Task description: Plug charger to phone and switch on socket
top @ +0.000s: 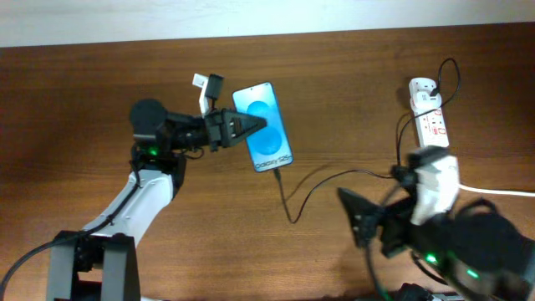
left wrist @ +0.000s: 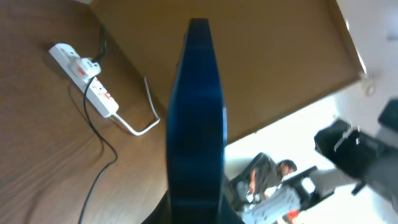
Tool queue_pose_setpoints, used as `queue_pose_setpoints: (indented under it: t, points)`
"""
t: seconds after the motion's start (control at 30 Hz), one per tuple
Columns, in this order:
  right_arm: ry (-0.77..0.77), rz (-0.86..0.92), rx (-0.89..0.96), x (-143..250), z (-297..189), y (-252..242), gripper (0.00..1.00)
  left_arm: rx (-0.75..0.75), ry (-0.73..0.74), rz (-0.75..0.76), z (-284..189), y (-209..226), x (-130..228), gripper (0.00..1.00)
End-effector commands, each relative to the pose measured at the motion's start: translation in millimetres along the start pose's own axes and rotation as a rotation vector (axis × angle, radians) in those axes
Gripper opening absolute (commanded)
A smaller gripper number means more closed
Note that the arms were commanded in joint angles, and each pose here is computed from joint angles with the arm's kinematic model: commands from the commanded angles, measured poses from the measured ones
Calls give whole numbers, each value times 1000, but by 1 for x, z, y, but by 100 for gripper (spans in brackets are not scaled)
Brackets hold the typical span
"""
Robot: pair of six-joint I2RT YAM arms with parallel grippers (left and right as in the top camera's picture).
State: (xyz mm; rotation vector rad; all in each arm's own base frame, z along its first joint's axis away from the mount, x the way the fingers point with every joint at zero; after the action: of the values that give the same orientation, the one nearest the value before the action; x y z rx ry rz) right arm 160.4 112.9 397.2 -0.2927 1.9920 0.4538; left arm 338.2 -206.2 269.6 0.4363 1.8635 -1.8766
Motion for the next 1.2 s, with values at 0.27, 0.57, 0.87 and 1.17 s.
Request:
queue_pose_setpoints:
  t: [0.27, 0.57, 0.87, 1.17]
  points:
    - [-26, 50, 111, 1, -15, -24, 99, -213, 29, -107, 63, 28, -2, 0]
    - [16, 51, 129, 11, -14, -28, 98, -175, 206, -274, 37, 174, 62, 0]
    - [73, 26, 154, 26, -3, -29, 98, -423, 129, -388, 15, 237, 70, 0]
    - [116, 6, 172, 39, 8, -30, 98, -661, 199, -353, 19, 252, 70, 0]
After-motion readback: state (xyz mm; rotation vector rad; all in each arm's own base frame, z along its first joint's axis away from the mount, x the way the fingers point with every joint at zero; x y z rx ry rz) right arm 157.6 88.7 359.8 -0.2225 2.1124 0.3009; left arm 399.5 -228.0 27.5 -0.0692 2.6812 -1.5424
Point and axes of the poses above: each gripper's point midway between its finger pads, its own z axis out along the fingers, its own y axis along the line the jaws close on, x = y × z, the point moved 2 cm from there along -z, back along the fingers, and after that the axes turned 4 degrees about -z, right-handed, at the moved point
